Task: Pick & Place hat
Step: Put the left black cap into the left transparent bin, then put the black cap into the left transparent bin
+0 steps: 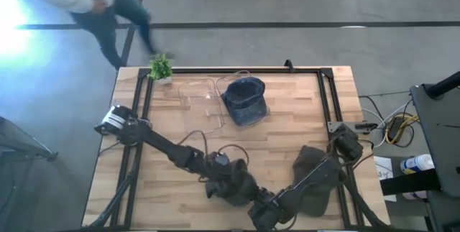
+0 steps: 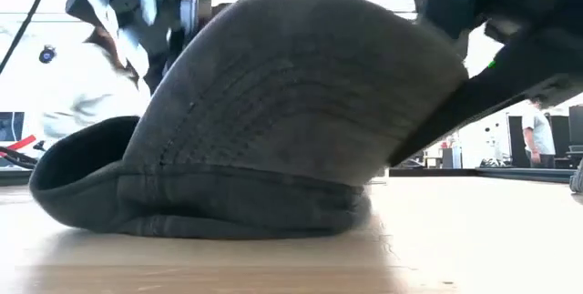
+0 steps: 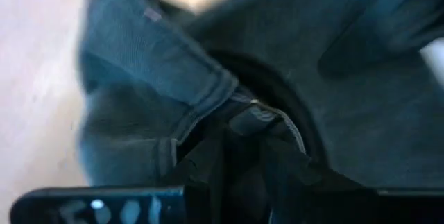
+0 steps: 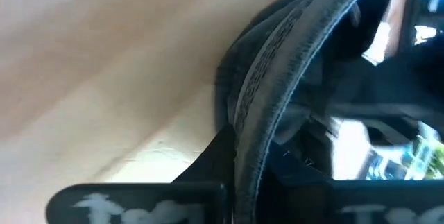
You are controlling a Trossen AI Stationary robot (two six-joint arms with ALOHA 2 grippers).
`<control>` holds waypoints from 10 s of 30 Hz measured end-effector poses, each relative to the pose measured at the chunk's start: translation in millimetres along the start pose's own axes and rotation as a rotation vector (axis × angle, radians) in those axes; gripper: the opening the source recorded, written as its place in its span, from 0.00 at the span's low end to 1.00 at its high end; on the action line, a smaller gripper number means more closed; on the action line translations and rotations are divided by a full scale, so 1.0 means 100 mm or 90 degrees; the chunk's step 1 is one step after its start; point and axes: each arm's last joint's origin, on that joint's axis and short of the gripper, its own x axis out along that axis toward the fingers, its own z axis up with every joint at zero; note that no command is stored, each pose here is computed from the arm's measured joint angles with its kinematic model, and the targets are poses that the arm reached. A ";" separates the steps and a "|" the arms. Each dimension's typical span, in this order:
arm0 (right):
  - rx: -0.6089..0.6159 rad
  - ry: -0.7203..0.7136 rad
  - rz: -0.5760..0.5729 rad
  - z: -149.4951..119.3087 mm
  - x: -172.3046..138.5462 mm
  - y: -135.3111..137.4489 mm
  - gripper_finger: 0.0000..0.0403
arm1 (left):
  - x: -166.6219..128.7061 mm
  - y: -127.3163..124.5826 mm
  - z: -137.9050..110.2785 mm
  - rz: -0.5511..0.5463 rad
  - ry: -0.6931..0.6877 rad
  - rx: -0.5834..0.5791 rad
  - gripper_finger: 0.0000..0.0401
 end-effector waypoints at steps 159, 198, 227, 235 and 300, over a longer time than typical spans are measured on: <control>0.847 0.334 0.286 -0.96 -0.89 -1.60 0.41 | -1.54 -0.01 -1.09 0.206 -0.285 0.098 0.22; 1.205 0.504 0.388 -1.41 -0.26 0.04 0.05 | -1.49 -0.07 -1.09 0.136 -0.176 0.090 0.22; 0.483 0.063 0.332 0.15 -0.67 -0.96 0.29 | -1.24 0.22 -0.40 0.169 -0.176 0.007 0.22; 0.731 0.154 0.351 0.22 -0.61 -0.79 0.39 | -1.01 0.28 -0.53 0.120 -0.059 0.023 0.22; 0.909 -0.066 -0.199 -0.10 0.08 -1.67 0.30 | -1.46 -0.10 0.48 -0.001 -0.282 0.245 0.22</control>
